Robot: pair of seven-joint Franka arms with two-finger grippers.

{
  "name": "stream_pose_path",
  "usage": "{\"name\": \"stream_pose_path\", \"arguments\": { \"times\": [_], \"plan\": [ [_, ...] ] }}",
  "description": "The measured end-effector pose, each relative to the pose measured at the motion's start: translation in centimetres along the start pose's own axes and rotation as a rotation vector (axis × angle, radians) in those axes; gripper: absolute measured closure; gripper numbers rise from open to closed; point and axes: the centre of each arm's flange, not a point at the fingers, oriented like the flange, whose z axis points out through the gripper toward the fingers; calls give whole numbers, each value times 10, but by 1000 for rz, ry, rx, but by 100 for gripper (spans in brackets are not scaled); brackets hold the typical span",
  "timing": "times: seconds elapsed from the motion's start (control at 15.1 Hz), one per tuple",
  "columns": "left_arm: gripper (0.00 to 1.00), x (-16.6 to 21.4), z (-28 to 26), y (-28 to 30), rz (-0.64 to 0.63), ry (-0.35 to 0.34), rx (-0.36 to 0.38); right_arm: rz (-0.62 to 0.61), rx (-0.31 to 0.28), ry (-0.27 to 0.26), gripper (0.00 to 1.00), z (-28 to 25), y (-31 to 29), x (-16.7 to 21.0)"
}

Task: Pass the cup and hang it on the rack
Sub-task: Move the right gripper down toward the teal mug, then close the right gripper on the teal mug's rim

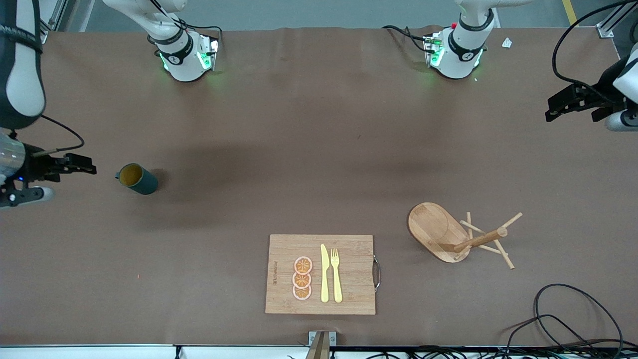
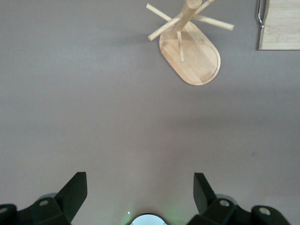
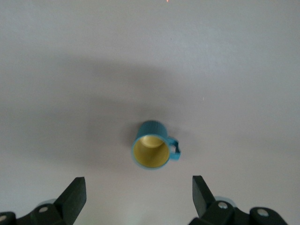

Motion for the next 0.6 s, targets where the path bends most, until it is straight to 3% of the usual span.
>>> {"name": "stream_pose_path", "arguments": {
  "times": [0.4, 0.6],
  "plan": [
    [0, 6, 9, 11, 21, -17, 1, -194, -38, 72, 0, 124, 34, -17],
    [0, 7, 11, 11, 40, -20, 1, -237, -37, 64, 0, 163, 48, -22]
  ]
}}
